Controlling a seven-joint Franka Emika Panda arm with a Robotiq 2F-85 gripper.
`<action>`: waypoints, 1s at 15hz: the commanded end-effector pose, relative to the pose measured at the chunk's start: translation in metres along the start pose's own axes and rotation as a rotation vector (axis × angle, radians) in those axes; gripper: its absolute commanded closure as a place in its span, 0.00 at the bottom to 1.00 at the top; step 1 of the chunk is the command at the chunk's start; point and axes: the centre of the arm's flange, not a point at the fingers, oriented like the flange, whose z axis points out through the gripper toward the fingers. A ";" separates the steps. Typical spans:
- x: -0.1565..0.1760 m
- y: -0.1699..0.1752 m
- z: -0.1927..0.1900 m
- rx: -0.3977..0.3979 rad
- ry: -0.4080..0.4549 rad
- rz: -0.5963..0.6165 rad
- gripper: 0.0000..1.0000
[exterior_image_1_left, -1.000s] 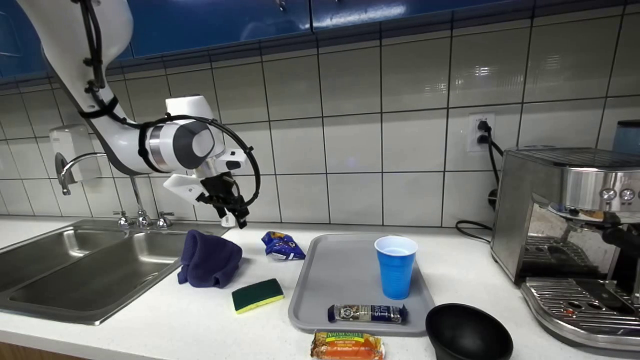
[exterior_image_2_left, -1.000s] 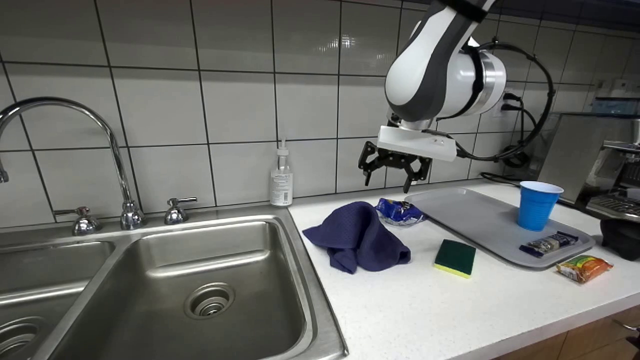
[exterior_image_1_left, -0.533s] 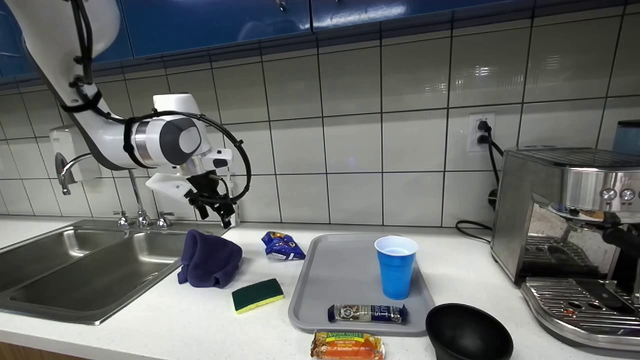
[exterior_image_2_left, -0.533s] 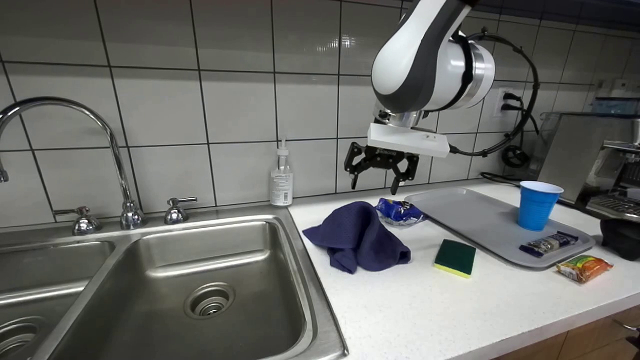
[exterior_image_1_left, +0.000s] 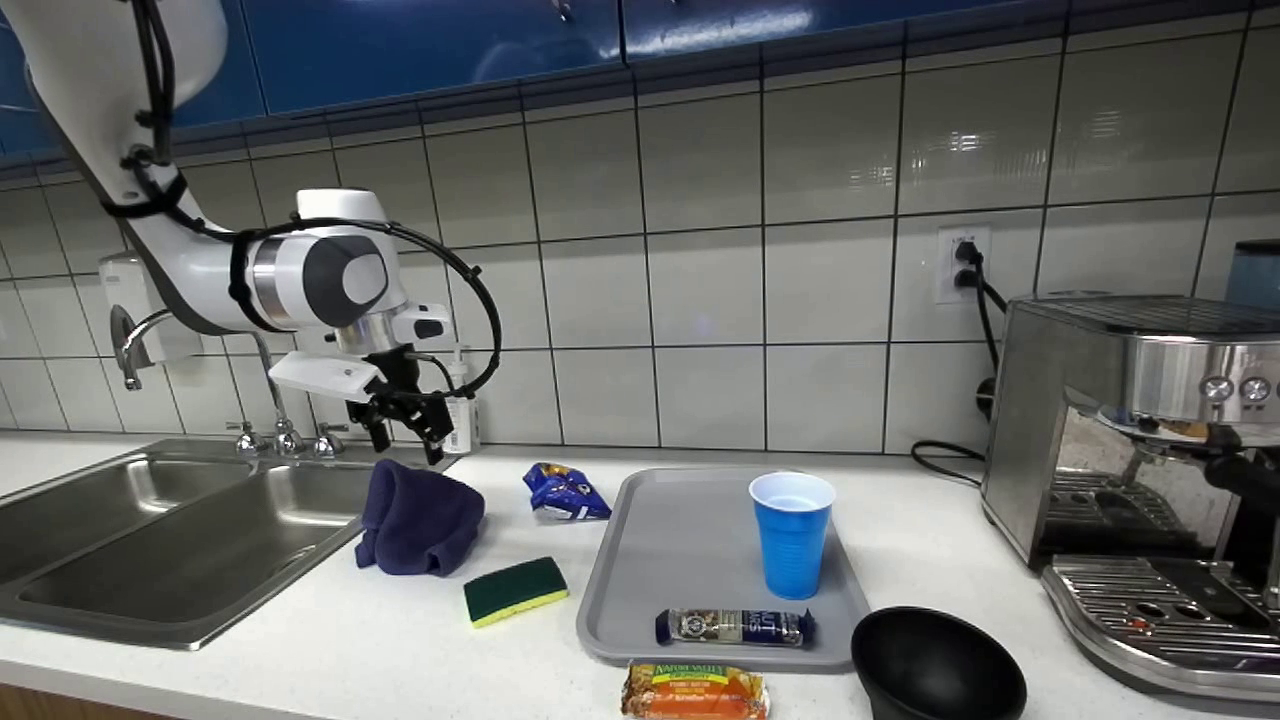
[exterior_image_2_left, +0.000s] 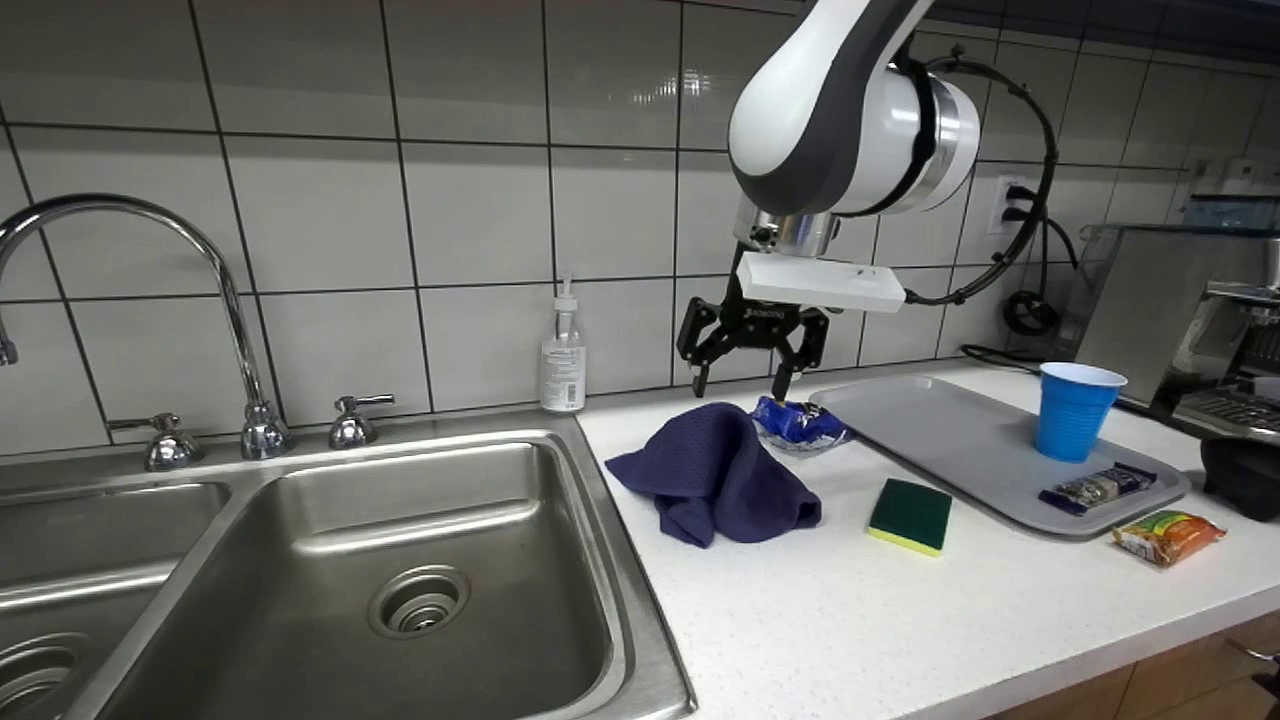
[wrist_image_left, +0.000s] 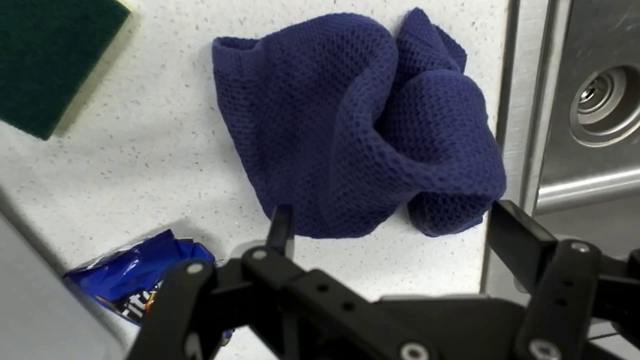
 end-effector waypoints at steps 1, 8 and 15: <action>-0.001 0.002 -0.010 0.014 -0.039 -0.089 0.00; -0.008 -0.001 -0.005 0.029 -0.104 -0.208 0.00; -0.011 -0.003 0.007 0.012 -0.098 -0.193 0.00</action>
